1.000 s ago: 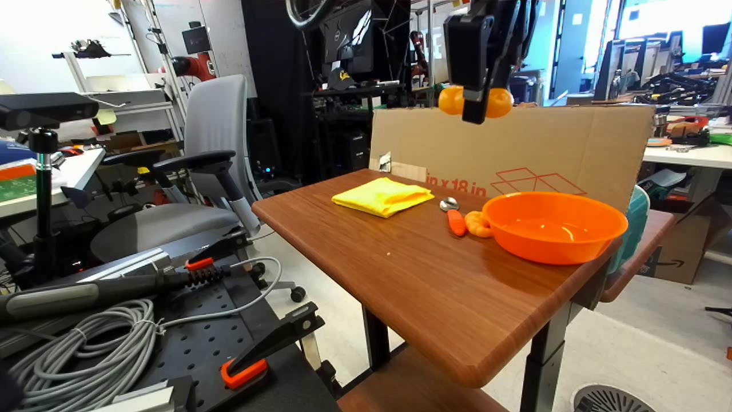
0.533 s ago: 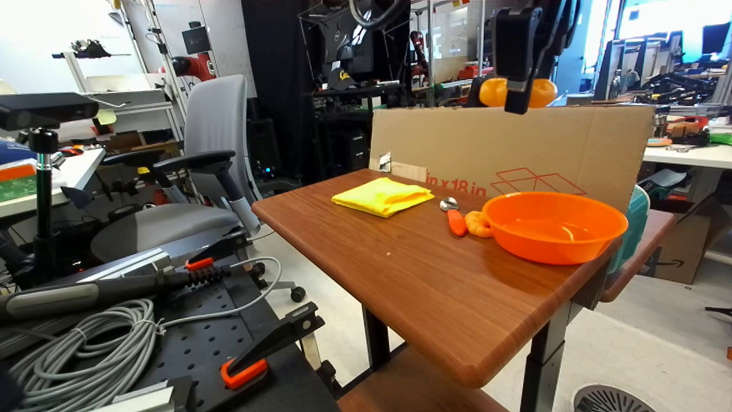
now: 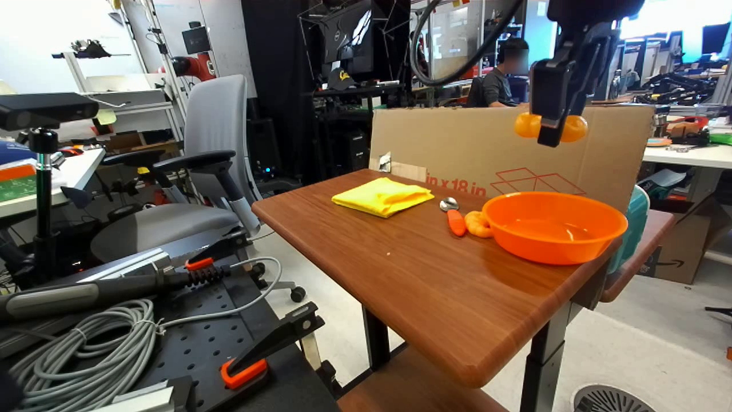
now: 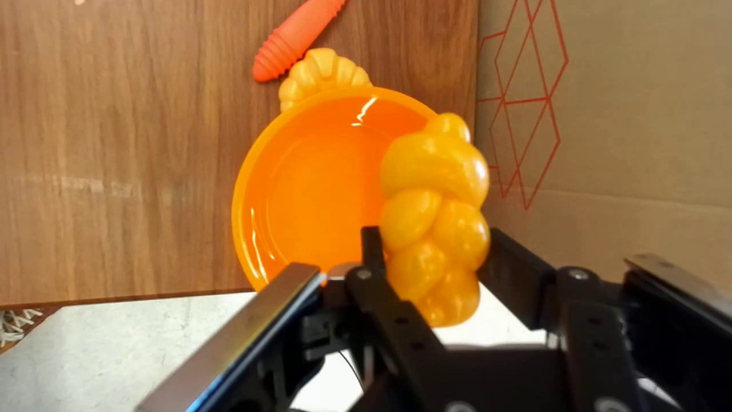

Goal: Put the closest orange object in the bowl

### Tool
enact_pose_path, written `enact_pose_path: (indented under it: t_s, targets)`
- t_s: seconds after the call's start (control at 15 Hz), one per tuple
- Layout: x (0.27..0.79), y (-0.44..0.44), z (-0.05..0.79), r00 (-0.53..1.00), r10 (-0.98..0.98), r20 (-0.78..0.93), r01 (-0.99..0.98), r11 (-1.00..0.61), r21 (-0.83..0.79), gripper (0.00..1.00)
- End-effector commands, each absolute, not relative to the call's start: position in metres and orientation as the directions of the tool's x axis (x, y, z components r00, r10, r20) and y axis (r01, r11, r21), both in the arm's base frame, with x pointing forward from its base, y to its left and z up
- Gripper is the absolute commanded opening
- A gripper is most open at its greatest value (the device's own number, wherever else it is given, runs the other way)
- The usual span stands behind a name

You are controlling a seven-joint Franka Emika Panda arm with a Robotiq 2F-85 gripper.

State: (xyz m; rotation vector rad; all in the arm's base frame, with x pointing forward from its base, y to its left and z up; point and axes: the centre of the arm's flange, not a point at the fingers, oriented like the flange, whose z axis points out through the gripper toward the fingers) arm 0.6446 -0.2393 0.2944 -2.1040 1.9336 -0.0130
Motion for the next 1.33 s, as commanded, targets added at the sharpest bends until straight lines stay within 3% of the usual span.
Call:
enact_pose_path:
  t_s: [0.0,1.07,1.13,1.27]
  targets:
    - [0.675,-0.240,0.268,0.071,-0.985,-0.159,-0.976,-0.036,-0.213,0.21]
    - [0.697,-0.252,0.169,-0.005,-0.997,-0.082,-0.992,0.015,-0.128,0.21]
    - [0.699,-0.252,0.168,-0.008,-0.997,-0.083,-0.992,0.018,-0.124,0.71]
    - [0.699,-0.252,0.170,-0.011,-0.997,-0.082,-0.992,0.021,-0.122,0.80]
